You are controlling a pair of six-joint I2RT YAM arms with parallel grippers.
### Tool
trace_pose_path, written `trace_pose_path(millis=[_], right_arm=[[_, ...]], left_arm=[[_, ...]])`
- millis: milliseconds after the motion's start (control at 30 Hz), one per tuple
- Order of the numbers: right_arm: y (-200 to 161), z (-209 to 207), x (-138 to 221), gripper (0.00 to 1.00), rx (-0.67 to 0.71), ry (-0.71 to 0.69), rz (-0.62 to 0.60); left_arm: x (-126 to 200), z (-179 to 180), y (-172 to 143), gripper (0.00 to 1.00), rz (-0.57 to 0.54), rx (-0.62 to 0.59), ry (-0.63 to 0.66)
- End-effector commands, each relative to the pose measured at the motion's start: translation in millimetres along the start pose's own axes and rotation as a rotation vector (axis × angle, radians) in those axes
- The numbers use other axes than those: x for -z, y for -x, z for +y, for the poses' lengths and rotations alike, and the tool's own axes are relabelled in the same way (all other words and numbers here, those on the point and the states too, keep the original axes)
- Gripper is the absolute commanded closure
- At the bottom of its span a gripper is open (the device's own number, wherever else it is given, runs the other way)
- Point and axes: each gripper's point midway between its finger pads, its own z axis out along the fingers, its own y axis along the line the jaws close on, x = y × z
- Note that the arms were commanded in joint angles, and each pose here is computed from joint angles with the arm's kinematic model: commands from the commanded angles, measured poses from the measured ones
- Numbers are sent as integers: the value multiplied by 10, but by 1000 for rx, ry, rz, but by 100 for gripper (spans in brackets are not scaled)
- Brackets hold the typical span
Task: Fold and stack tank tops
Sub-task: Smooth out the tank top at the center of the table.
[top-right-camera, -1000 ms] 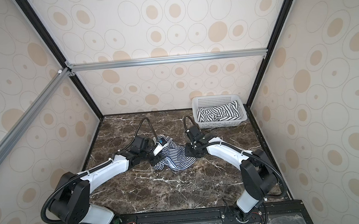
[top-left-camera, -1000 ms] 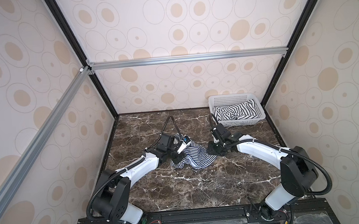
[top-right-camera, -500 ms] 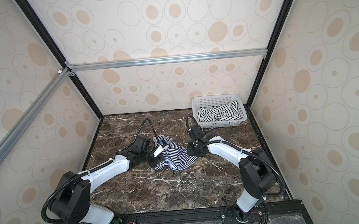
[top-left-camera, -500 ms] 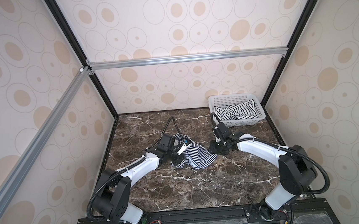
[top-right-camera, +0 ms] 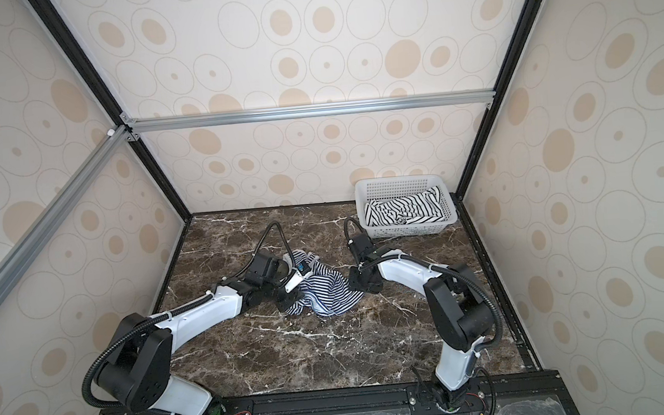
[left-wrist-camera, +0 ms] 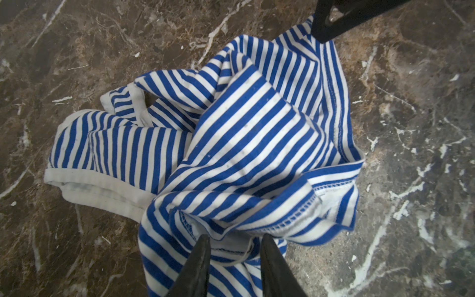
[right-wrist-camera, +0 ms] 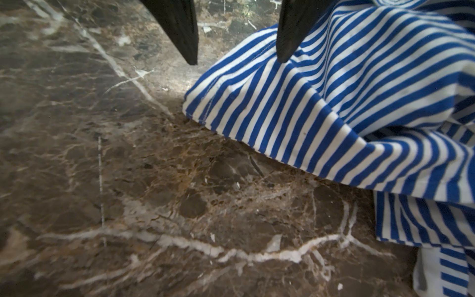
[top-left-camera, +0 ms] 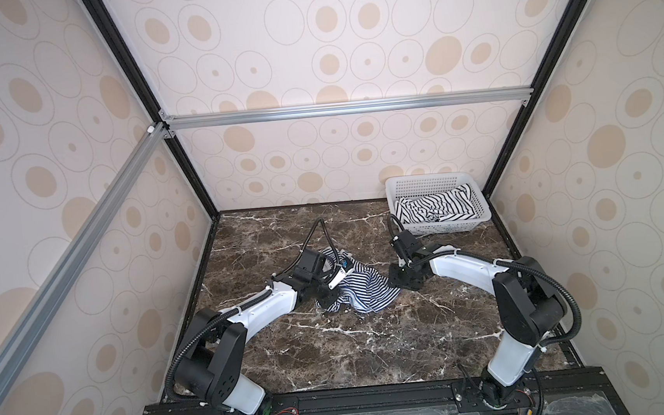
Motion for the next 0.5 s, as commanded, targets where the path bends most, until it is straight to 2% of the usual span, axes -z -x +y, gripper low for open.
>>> trace_pose_path(millis=[0,400,467], right_arm=[[51,-46,-4,48,12,-39,-10],[80,-156,-124,47,22,-100,-1],[87,-161,-179,47,24,-106,7]], left_arm=[[-38,-34,18,66,10,-39,-13],[-30,-161,-90,72,42,-49,-65],[-32,-176,-124,75,47,-49,-67]])
